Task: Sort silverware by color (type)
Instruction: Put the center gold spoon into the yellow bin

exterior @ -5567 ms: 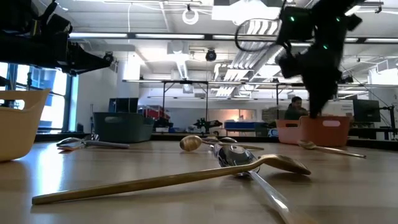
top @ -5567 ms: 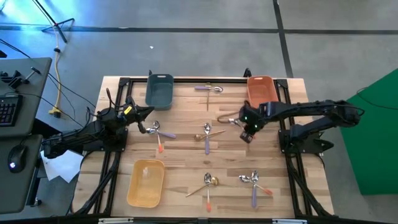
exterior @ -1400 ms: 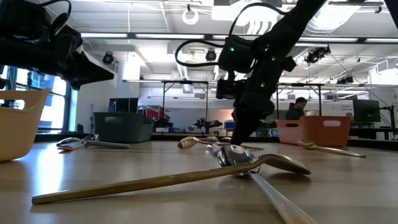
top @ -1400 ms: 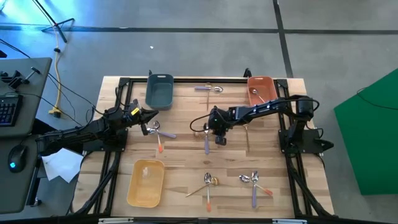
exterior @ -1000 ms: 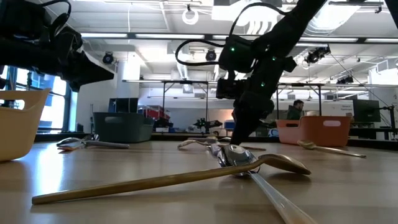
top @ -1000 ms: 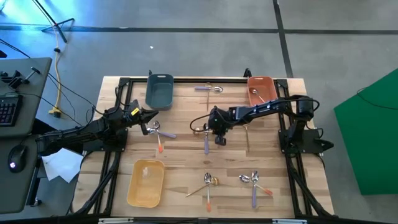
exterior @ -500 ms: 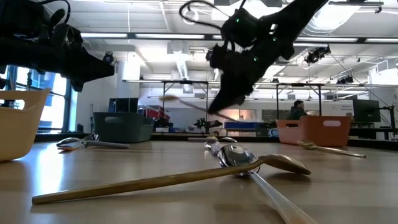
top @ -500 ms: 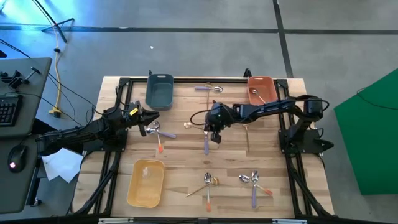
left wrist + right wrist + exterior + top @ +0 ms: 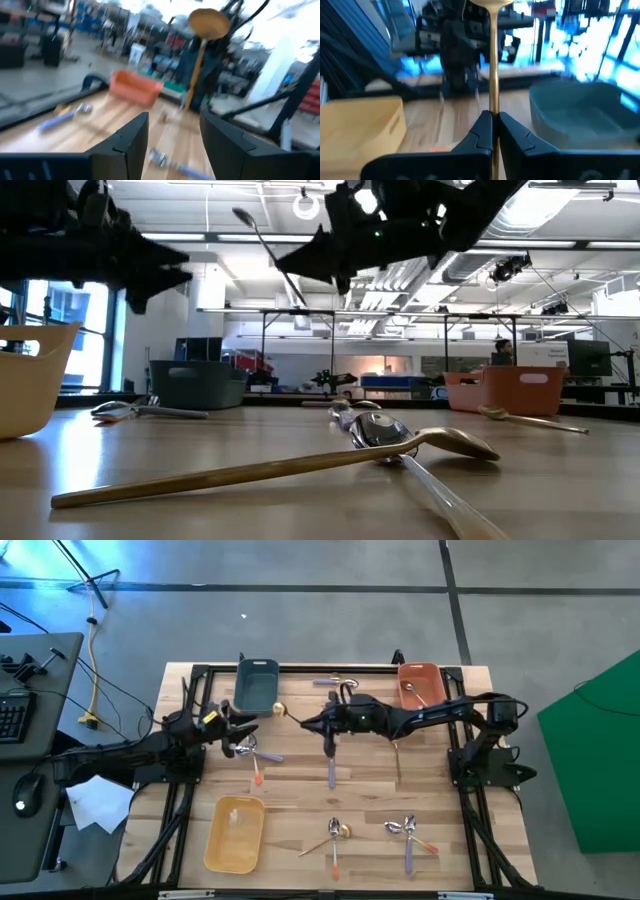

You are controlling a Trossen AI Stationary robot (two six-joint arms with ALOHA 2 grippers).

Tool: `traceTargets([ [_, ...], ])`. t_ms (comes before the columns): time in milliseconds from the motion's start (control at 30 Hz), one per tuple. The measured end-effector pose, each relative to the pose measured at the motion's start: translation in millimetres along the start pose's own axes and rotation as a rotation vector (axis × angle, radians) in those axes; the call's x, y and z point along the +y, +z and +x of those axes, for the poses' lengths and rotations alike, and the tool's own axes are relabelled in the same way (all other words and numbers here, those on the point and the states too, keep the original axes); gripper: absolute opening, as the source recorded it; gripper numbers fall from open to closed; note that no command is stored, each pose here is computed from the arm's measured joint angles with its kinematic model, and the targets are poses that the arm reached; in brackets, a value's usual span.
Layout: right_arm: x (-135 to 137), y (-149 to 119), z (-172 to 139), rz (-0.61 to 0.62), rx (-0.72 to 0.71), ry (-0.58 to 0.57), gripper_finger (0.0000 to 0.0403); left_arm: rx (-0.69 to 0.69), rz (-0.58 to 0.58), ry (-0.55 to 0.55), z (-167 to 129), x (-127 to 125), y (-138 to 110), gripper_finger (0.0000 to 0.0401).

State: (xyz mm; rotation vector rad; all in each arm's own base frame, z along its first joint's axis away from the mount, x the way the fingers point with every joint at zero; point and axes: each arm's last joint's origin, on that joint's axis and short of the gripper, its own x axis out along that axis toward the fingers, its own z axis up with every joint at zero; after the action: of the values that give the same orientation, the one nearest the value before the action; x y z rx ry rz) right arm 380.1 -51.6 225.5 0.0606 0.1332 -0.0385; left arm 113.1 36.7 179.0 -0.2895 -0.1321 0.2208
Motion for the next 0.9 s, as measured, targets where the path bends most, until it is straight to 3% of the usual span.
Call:
traceTargets([
  [267,-0.1,-2.3,8.3,-0.014,-0.121,0.033,0.0001,-0.053,0.033,-0.027,13.9,-0.2,4.1,0.0168],
  [567,0.5,-1.1,8.5,-0.037,-0.139,0.053,0.0001,-0.021,0.167,-0.099,55.4,-10.5,31.4,0.0168],
  [900,1.1,0.6,8.2,-0.049,-0.155,0.068,0.0003,0.003,0.22,-0.145,96.2,-14.5,40.1,0.0168],
])
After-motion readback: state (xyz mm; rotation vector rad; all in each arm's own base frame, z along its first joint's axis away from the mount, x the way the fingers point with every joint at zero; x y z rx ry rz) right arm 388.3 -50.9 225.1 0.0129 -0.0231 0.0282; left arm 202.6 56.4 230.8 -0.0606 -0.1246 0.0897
